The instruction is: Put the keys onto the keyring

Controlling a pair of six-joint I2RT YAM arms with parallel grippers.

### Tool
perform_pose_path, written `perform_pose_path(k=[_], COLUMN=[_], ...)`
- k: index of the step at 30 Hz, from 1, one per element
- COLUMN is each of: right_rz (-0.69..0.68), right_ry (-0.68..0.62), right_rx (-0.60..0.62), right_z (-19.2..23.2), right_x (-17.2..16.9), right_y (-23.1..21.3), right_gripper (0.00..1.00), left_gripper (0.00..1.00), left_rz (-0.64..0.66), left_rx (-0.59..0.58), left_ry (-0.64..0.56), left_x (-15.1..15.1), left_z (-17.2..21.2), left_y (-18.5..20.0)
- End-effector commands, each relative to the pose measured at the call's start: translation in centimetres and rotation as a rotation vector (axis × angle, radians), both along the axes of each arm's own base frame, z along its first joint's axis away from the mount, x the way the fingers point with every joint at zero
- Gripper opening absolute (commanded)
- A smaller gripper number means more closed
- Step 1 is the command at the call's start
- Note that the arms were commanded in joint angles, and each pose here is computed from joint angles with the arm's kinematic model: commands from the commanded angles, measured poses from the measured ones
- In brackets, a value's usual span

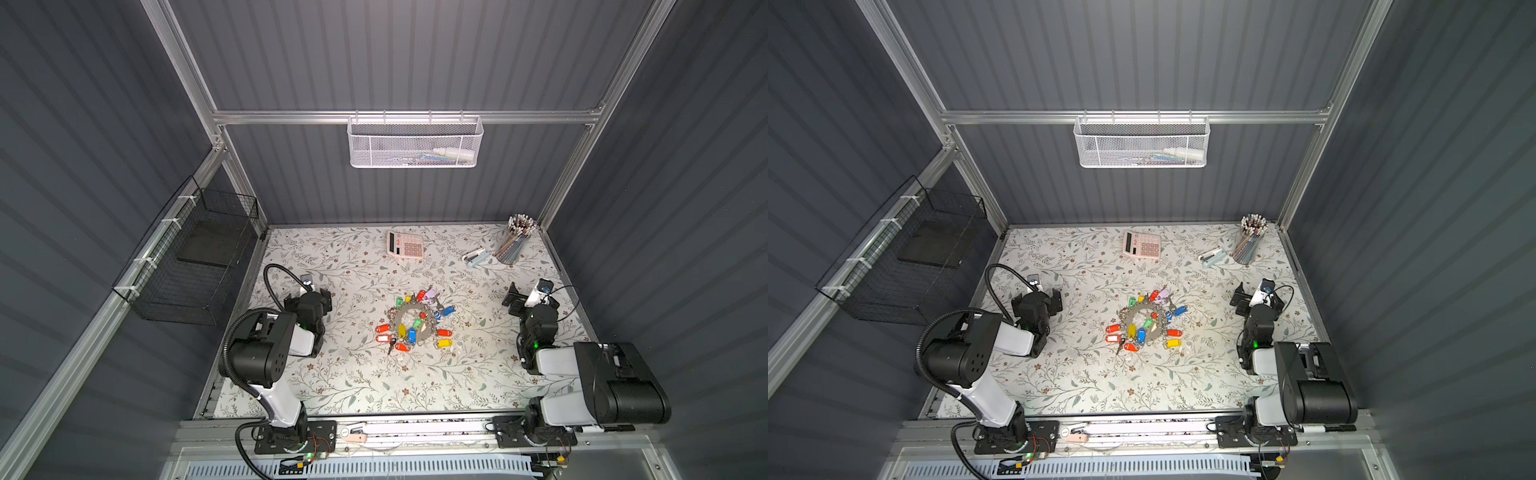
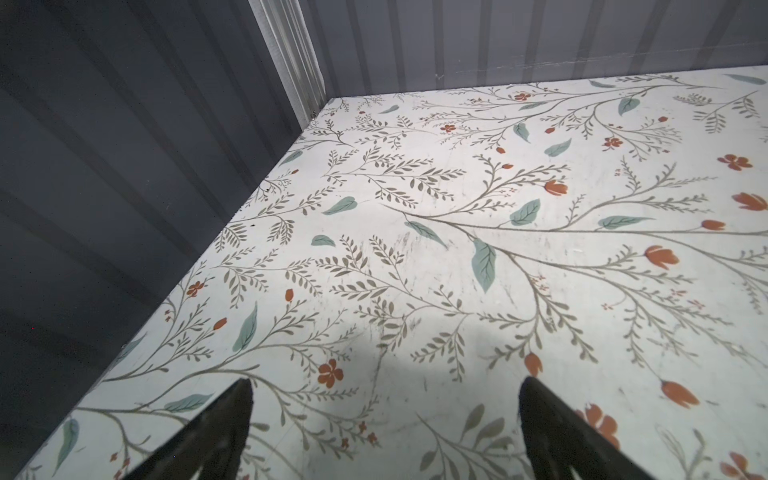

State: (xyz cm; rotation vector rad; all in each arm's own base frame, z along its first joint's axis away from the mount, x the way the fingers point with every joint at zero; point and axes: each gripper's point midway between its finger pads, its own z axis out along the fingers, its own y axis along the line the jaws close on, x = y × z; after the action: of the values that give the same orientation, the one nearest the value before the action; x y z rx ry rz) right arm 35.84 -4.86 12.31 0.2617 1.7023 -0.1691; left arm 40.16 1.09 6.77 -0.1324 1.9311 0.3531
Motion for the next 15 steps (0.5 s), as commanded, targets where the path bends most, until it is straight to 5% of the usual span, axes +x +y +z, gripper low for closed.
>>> perform_pose_path(k=[1,15], right_rz=[0.058,0.029], right_ry=[-0.025,0.057], right_rx=[0.011,0.015], right_z=[0.6,0.0], right_x=[-0.1,2.1], right_y=[0.9,0.3], right_gripper=[0.99,0.99], left_gripper=[1.0,1.0], left_rz=[-0.002,-0.001], left_rx=[-0.016,-0.018], left_ry=[-0.025,-0.023], left_x=[0.5,0.4], left_z=[0.6,0.5], left_y=[0.0,0.0])
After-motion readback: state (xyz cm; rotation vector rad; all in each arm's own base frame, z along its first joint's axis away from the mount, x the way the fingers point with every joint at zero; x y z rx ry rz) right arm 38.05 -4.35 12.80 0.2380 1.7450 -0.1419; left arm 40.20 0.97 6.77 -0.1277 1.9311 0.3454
